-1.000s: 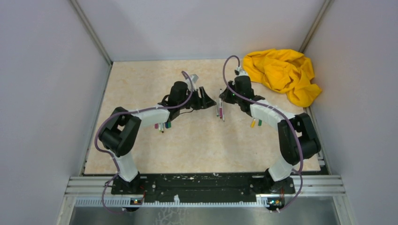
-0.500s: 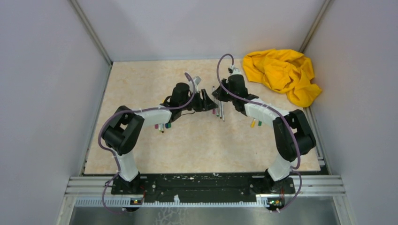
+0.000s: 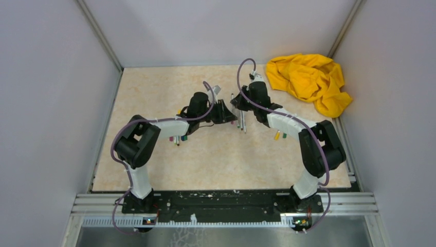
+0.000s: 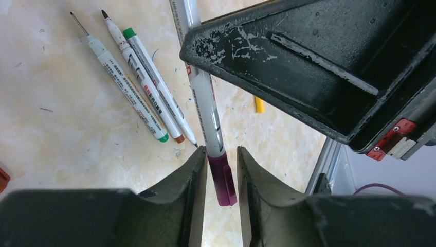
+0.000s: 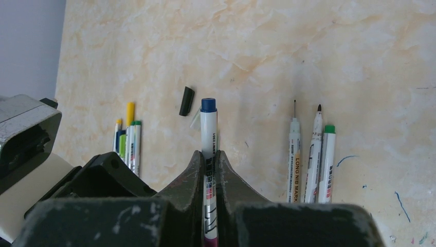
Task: Open the pen caps
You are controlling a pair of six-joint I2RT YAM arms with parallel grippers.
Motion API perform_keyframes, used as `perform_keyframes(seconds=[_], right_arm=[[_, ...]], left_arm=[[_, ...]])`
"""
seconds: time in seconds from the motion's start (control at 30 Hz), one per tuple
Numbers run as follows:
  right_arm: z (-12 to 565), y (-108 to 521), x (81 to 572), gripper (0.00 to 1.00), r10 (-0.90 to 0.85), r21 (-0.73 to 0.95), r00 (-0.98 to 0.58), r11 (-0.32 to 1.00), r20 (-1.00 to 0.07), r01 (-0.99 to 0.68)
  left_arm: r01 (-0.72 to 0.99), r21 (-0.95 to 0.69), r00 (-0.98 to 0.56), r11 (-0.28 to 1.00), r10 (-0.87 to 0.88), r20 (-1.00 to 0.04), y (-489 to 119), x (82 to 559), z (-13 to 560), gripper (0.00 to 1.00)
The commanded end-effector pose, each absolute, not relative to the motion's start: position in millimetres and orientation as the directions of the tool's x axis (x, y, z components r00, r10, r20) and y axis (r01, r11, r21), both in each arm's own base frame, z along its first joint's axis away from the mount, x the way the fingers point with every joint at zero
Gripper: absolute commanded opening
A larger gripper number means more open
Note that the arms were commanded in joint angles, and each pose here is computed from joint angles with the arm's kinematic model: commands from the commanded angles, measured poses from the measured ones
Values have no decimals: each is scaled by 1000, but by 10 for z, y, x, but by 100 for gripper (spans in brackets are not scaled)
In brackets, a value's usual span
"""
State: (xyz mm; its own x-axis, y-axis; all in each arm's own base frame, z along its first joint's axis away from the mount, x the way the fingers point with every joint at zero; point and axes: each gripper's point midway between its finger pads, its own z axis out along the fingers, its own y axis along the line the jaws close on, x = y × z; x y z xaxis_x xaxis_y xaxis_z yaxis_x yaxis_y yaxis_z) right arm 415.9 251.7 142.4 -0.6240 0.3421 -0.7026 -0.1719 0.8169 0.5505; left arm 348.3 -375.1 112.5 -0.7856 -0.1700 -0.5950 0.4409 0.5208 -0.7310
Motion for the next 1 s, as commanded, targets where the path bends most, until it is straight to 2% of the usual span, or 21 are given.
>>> perform_keyframes(seconds=[0.0, 0.17, 0.3, 0.4, 0.53, 0.97], right_arm=[[1827, 2612, 4277, 0, 390, 578, -545, 784, -742, -226], [1846, 2595, 4247, 0, 392, 578, -538, 783, -747, -232], [1871, 2604, 4208, 0, 362, 561, -541, 785, -759, -261], [1811, 2642, 4183, 12, 327, 544, -561, 792, -760, -277], [1737, 2697, 4157, 19, 299, 530, -572, 796, -764, -292], [1614, 2774, 4127, 20, 265, 518, -597, 801, -757, -302]], left_arm=[[469, -734, -773, 491, -172, -610, -3804, 3464, 1161, 30], [472, -732, -774, 492, -167, -611, -3802, 3459, 1166, 0], [490, -708, -765, 509, -140, -629, -3787, 3458, 1183, 0], [506, -694, -757, 512, -122, -641, -3787, 3463, 1240, 0], [518, -688, -761, 508, -94, -642, -3813, 3458, 1300, 0], [529, -679, -752, 510, -89, -653, -3835, 3496, 1422, 0]])
